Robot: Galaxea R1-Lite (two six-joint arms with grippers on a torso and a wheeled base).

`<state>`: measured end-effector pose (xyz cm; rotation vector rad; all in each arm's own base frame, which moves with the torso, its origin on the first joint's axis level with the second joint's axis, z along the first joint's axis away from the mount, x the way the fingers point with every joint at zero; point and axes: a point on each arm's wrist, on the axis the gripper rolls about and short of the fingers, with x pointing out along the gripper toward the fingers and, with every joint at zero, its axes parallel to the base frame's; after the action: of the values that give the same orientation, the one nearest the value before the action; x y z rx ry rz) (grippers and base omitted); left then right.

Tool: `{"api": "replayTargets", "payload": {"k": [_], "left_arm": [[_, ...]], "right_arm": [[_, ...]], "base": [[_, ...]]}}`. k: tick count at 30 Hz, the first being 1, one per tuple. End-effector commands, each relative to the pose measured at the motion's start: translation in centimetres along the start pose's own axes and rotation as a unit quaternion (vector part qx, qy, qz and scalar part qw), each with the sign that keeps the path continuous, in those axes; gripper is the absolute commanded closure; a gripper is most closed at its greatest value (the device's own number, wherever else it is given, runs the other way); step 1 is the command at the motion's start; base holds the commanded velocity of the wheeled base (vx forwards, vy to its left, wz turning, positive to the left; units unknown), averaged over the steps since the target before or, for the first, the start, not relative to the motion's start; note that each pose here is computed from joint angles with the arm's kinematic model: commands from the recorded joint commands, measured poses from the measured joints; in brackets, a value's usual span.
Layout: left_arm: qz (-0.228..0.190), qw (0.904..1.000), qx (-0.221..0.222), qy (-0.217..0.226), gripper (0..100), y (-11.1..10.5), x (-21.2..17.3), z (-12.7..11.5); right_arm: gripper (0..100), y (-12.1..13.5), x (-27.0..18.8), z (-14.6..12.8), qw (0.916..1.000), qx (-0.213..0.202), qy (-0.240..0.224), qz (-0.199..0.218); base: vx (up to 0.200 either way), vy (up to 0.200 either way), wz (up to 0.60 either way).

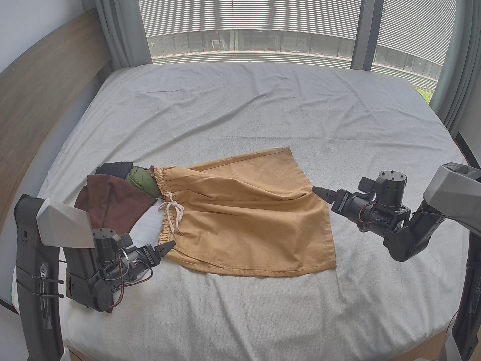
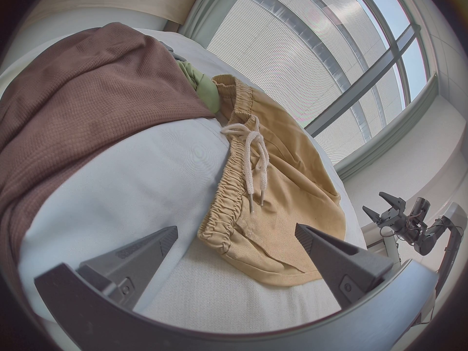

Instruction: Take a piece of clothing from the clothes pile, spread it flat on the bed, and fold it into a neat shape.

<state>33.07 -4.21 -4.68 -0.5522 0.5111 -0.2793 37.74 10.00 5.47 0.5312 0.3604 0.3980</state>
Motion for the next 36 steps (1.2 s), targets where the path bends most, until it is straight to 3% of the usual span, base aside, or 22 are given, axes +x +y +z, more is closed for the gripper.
{"api": "replayTargets", "payload": {"k": [1, 20, 21, 32, 36], "left_arm": [[0.000, 1.0000, 0.000, 0.007, 0, 0.2, 0.5, -0.5], [-0.009, 0.9998, -0.008, -0.018, 0, 0.1, 2.7, -0.3], [-0.008, 0.9998, -0.009, -0.017, 100, 0.1, 2.8, -0.4], [-0.004, 0.9998, -0.009, -0.017, 100, 0.7, 2.9, -0.5], [-0.001, 0.9998, -0.007, -0.018, 100, 0.7, 2.9, -0.5]], "right_arm": [[0, 0.0, 0.0, 0.1, 1.0000, 0.000, -0.002, 0.000], [0, 0.1, -0.1, 0.2, 1.0000, 0.002, -0.003, 0.003], [0, 0.1, -0.1, 0.2, 1.0000, 0.002, -0.003, 0.003], [0, -1.0, -1.5, -2.1, 0.9982, 0.011, 0.050, -0.032], [0, -2.1, -3.0, -4.7, 0.9879, 0.000, 0.137, -0.073]], "base": [[0.000, 0.000, 0.00], [0.000, 0.000, 0.00], [0.000, 0.000, 0.00], [0.000, 0.000, 0.00], [0.000, 0.000, 0.00]]}}
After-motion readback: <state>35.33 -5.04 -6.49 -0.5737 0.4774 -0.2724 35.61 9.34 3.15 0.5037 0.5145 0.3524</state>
